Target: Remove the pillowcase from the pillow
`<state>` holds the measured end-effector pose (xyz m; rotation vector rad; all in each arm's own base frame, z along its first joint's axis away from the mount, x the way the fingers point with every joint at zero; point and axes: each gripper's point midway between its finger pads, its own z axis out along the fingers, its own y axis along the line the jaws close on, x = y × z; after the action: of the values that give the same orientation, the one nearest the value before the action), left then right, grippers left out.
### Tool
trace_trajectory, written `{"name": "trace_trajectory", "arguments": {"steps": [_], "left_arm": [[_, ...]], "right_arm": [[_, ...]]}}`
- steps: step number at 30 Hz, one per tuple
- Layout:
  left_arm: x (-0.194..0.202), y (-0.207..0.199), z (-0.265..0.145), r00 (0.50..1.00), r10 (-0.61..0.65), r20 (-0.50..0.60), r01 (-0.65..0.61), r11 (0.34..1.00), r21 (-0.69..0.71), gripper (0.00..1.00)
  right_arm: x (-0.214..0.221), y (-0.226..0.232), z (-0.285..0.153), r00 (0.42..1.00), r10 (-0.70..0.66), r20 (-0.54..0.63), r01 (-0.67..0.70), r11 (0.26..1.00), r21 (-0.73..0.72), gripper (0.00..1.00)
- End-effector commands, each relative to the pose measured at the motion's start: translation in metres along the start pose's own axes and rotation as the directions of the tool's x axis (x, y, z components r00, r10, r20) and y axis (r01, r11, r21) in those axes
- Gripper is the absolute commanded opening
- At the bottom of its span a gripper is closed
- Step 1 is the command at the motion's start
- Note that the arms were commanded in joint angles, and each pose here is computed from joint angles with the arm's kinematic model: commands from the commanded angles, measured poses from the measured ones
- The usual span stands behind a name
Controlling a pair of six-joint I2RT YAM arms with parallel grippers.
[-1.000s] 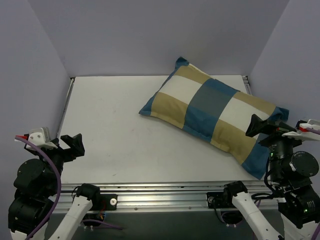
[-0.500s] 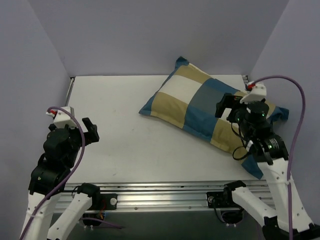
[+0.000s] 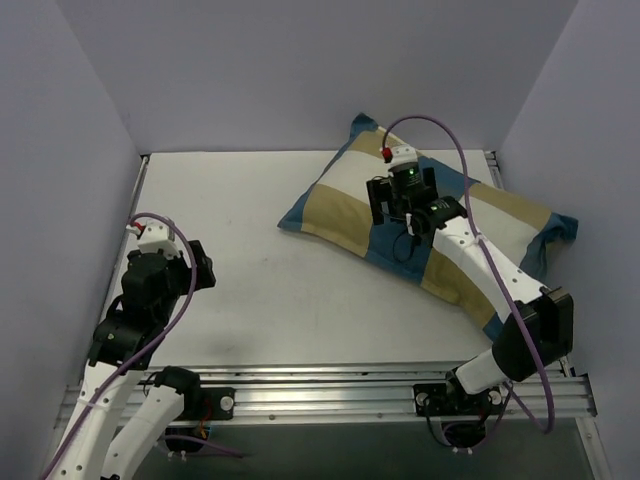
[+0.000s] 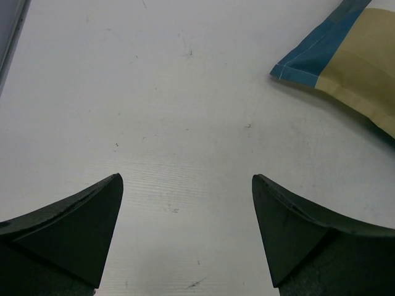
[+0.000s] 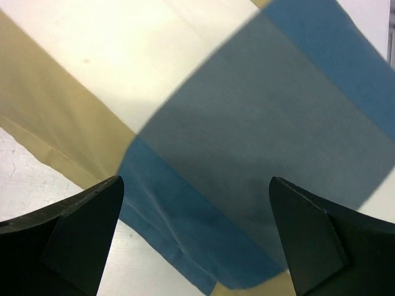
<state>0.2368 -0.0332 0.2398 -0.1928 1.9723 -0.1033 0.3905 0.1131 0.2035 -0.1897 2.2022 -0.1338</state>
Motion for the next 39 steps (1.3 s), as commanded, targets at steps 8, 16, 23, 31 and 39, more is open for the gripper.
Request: {"name": "trace_trajectory", "arguments": {"steps": [8,16,23,31,39], "left_arm": [[-0.016,-0.011,0.003,0.998,-0.025,0.056,0.022,0.998,0.057,0.94],[-0.015,-0.011,0.002,0.998,-0.02,0.058,0.016,0.998,0.062,0.94],[-0.015,-0.01,0.002,0.998,-0.02,0.058,0.016,0.998,0.056,0.94],[-0.015,-0.01,0.002,0.998,-0.019,0.062,0.016,0.998,0.058,0.94],[-0.048,-0.01,-0.026,0.995,-0.042,0.092,0.037,0.998,0.059,0.94]], "right_arm": [[0.015,0.043,0.036,0.878,-0.477,-0.046,0.478,0.878,0.014,1.0],[0.047,0.026,0.067,0.803,-0.575,-0.155,0.596,0.783,0.181,1.0],[0.089,0.005,0.097,0.688,-0.618,-0.382,0.725,0.613,0.314,0.71],[0.049,0.062,0.075,0.783,-0.587,-0.204,0.621,0.751,0.224,0.0],[-0.048,0.178,-0.053,0.876,-0.465,0.125,0.471,0.882,-0.019,0.0]]}}
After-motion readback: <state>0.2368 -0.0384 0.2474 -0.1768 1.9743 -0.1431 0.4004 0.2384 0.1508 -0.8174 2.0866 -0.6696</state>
